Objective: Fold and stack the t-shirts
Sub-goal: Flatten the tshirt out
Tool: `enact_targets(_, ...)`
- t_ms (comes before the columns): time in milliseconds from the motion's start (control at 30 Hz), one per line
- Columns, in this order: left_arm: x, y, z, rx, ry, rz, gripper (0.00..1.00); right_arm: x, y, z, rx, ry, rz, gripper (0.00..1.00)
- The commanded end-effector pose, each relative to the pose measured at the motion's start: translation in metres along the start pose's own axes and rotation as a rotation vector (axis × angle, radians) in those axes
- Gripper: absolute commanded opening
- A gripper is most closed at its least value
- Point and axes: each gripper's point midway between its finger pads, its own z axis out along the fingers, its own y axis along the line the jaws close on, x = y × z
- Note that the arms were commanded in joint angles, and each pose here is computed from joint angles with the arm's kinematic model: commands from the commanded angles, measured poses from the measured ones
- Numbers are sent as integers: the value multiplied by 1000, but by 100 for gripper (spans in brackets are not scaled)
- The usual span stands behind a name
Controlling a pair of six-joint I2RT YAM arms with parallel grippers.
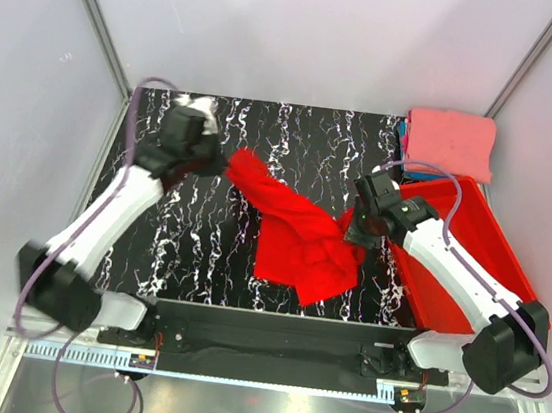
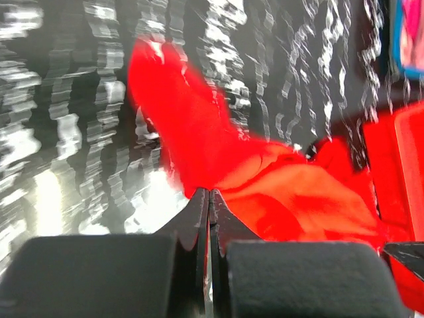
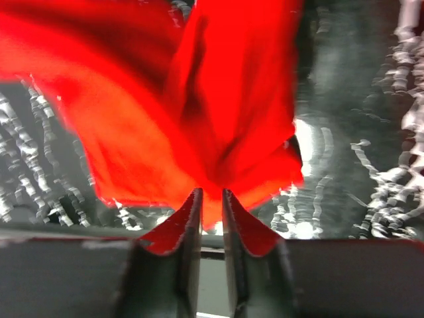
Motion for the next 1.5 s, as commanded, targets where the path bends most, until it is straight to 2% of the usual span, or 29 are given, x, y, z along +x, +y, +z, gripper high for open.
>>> enact_targets(0, -4, -61, 54, 176, 10, 54, 0, -29, -4, -26, 15, -110, -25, 27)
enact_targets(33, 8, -61, 71, 153, 73, 69, 0, -32, -2, -29, 16, -112, -39, 31)
enact_targets(100, 14, -83, 90, 166, 117, 107, 0, -44, 8, -40, -3, -131, -54, 33)
enact_targets(133, 34, -78, 113, 129, 184, 124, 0, -48, 12, -43, -17, -136, -64, 33)
enact_targets(233, 45, -85, 127, 75, 184, 143, 0, -59, 28, -48, -74, -157, -108, 33)
enact_targets(333, 48, -69, 128, 13, 156, 88, 0, -52, 50, -30, -211, -131, -249, 44)
enact_targets(400, 50, -57, 129, 0, 166, 49, 0, -44, 57, -11, -209, -133, -302, 47)
enact_targets(433, 49, -52, 130, -2, 172, 19, 0, -46, 53, -2, -154, -152, -305, 47)
enact_targets(467, 44, -40, 133, -17, 175, -9, 0, -37, 57, 10, -124, -112, -330, 45)
enact_targets(567, 39, -14, 133, -59, 203, -40, 0, -21, 65, 25, -64, -73, -364, 36)
enact_targets(633, 36, 6, 126, -112, 210, -44, 0, -6, 61, 29, -30, -21, -311, 32)
enact_targets(700, 15, 41, 115, -203, 153, -70, 0, 2, 50, 26, -4, -4, -277, 32)
enact_targets(767, 0, 85, 102, -308, 116, -101, 0, 3, 46, 11, -17, -22, -235, 38)
enact_targets(867, -27, 121, 80, -399, 64, -88, 0, -7, 44, -15, -21, -71, -224, 41)
enact_targets(933, -32, 133, 65, -475, 71, -34, 0, -19, 41, -29, 2, -118, -216, 41)
enact_targets(1033, -42, 145, 48, -557, 39, 2, 5, -20, 29, -36, 50, -116, -208, 41)
enact_targets(1100, -38, 145, 46, -531, 47, -15, 2, -10, 24, -27, 46, -87, -222, 41)
enact_targets(1133, -37, 143, 48, -499, 52, -32, 1, 10, 18, -13, 33, -20, -231, 41)
enact_targets(1200, -30, 142, 52, -458, 81, -59, 0, 20, 26, -2, -30, -10, -189, 41)
enact_targets(1233, -26, 143, 53, -459, 92, -66, 1, 35, 22, 7, -34, 36, -138, 41)
enact_targets(1267, -23, 145, 55, -460, 105, -67, 5, 37, 26, 9, -58, 29, -105, 40)
enact_targets(1300, -23, 146, 56, -462, 109, -65, 27, 40, 26, 11, -66, 33, -72, 39)
enact_targets(1367, -20, 147, 53, -470, 131, -49, 48, 49, 23, 16, -75, 47, -12, 39)
enact_targets(1433, -25, 130, 44, -408, 106, 26, 60, 46, 12, 14, -27, 15, 13, 41)
enact_targets(1467, -22, 120, 41, -377, 98, 70, 62, 43, 8, 7, -16, -3, 18, 42)
